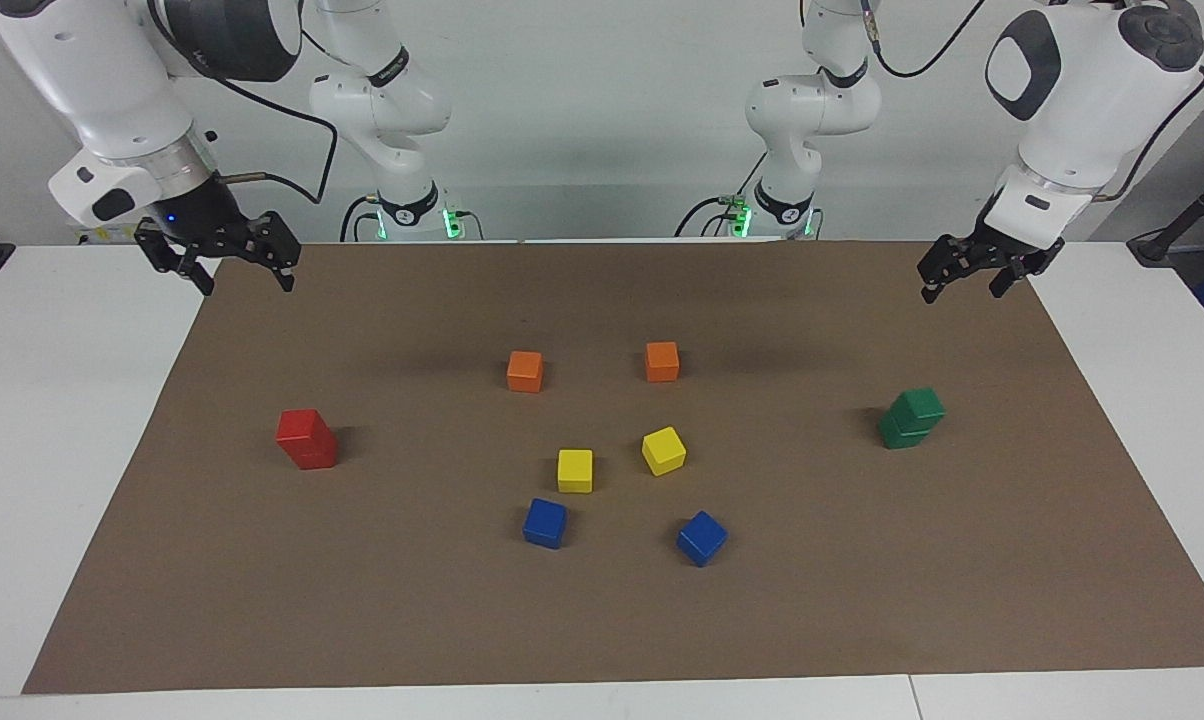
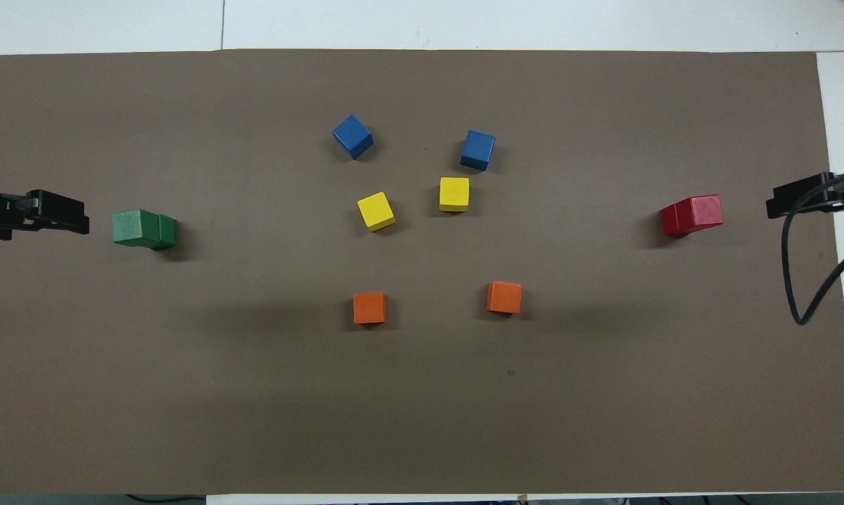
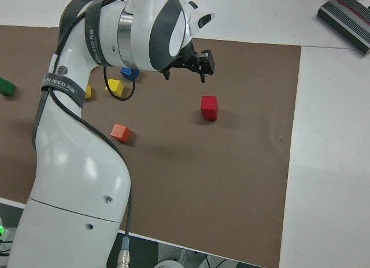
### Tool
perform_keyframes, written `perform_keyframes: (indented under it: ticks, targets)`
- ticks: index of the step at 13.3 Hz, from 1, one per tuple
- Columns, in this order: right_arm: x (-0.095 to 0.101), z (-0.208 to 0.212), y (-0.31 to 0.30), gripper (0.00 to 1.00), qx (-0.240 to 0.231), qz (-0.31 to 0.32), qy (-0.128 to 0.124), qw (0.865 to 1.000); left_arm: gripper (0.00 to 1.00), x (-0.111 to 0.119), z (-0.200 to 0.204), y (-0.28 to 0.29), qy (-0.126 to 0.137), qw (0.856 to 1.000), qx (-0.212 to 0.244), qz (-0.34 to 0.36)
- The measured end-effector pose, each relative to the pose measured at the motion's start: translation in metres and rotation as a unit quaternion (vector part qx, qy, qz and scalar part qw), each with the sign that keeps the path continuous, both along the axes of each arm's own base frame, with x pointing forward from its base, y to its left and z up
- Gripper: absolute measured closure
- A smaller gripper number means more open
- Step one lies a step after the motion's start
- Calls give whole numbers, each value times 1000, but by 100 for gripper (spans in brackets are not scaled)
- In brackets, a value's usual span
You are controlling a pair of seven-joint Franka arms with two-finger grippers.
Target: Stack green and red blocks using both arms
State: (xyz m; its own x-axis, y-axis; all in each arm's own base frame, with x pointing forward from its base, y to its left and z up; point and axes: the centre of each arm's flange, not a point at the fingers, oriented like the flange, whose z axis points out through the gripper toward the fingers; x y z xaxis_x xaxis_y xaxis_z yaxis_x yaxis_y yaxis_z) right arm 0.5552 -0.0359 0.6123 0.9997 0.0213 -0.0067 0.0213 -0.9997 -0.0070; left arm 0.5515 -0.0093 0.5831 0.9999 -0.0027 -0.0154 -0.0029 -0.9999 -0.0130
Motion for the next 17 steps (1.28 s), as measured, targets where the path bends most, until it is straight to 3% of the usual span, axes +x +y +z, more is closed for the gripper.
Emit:
perform_keyframes:
  ticks: [17]
  targets:
    - [-1, 1, 2, 0, 0, 2, 2, 1000, 0, 0, 0, 0, 0, 1000, 0, 0]
